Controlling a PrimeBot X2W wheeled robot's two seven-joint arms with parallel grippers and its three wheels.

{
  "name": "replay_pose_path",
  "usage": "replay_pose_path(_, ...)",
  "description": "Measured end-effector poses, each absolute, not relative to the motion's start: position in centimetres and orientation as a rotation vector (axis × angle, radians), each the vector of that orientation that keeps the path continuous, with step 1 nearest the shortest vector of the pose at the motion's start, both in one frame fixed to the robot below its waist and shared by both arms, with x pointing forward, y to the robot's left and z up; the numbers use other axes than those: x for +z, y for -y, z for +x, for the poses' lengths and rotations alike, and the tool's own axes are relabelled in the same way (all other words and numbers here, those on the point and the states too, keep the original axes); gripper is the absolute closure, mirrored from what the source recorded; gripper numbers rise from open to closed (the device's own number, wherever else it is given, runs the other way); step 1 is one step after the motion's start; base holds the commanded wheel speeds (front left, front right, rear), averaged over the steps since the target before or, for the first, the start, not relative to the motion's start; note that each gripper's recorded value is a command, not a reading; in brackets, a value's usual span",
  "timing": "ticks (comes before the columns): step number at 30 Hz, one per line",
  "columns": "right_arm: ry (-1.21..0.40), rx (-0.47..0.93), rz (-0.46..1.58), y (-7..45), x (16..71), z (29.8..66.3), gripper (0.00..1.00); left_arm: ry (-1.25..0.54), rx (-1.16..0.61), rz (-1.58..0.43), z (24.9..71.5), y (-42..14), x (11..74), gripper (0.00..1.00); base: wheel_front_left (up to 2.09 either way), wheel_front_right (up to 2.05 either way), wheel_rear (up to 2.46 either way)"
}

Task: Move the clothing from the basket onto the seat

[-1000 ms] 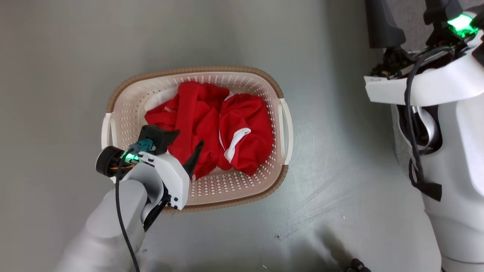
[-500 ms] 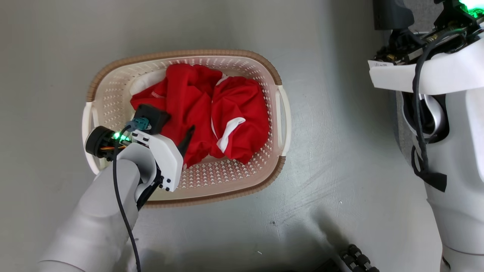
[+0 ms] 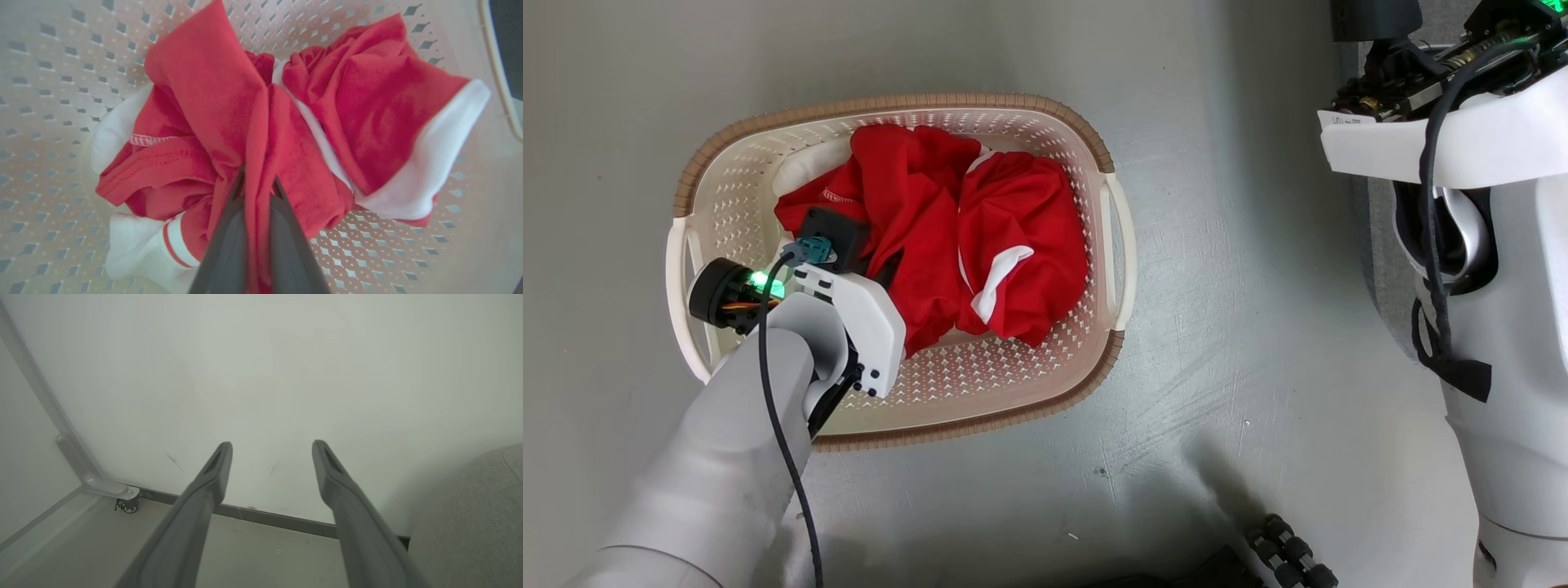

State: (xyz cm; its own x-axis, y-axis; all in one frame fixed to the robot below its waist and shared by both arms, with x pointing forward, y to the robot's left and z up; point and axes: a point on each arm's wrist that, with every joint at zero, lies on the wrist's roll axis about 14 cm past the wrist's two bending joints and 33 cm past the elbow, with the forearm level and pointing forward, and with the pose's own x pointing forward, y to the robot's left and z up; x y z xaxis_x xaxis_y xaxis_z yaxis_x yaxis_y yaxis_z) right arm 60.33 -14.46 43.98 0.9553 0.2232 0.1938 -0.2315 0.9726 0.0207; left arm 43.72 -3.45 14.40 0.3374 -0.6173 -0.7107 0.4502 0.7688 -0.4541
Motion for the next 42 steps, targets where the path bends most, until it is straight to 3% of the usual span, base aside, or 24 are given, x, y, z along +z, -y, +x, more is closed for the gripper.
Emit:
replay_pose_path(26,0.219,0.232,0.055,14.1,45.9,60.3,0.00,-0.847,-0.687,-0.235,46.3,4.3,18.5,1.00,0.00,0.00,0.00)
replay_pose_path(42,0.268,0.261,0.043,12.9,49.1,60.0,0.00,-0.734,-0.591,-0.331,47.1,2.6,22.6,1.00,0.00,0.00,0.00)
